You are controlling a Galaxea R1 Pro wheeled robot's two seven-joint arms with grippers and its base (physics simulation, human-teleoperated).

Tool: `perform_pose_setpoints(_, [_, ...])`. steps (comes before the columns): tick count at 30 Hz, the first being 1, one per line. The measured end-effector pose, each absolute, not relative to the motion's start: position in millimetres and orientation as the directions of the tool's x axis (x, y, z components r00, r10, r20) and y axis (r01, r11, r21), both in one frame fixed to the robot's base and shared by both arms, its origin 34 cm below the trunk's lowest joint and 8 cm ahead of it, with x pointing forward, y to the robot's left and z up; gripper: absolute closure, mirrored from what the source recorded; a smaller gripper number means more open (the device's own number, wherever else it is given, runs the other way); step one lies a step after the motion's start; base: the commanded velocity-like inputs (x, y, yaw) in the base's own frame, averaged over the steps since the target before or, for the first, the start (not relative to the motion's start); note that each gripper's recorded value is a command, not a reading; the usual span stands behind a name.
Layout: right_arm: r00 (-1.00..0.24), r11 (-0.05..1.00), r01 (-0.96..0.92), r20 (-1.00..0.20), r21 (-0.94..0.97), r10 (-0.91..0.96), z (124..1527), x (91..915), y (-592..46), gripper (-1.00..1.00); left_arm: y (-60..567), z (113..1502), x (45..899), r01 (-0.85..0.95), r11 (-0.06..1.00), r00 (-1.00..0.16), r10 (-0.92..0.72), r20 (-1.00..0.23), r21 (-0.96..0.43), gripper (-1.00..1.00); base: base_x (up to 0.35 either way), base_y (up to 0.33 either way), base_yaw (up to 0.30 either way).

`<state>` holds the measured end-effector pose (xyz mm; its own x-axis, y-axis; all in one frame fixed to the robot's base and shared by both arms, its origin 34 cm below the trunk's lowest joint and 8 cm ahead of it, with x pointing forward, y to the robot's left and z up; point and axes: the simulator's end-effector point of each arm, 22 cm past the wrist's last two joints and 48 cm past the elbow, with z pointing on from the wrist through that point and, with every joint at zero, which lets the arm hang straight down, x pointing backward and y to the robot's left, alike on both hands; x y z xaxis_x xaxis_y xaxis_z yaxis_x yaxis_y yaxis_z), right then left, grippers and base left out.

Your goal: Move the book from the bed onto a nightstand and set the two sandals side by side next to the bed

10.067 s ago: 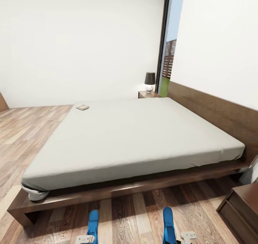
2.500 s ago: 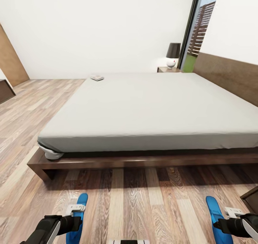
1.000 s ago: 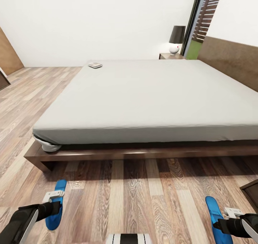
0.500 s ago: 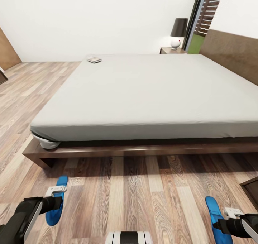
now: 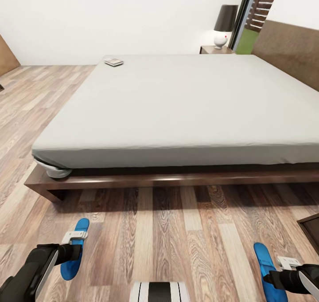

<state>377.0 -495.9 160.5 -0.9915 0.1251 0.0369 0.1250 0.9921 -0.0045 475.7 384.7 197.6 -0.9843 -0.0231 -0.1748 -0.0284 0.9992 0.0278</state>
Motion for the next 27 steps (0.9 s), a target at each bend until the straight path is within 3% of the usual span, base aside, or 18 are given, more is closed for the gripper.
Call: perform_pose_setpoints(27, [-0.998,0.997,0.065,-0.009,0.05,0.065,144.8,408.9,-470.6,1.0,385.0,163.6,448.8,-0.026,0.999,-0.995,-0.023,-0.093,0.031,1.0,0.0,0.0,0.0])
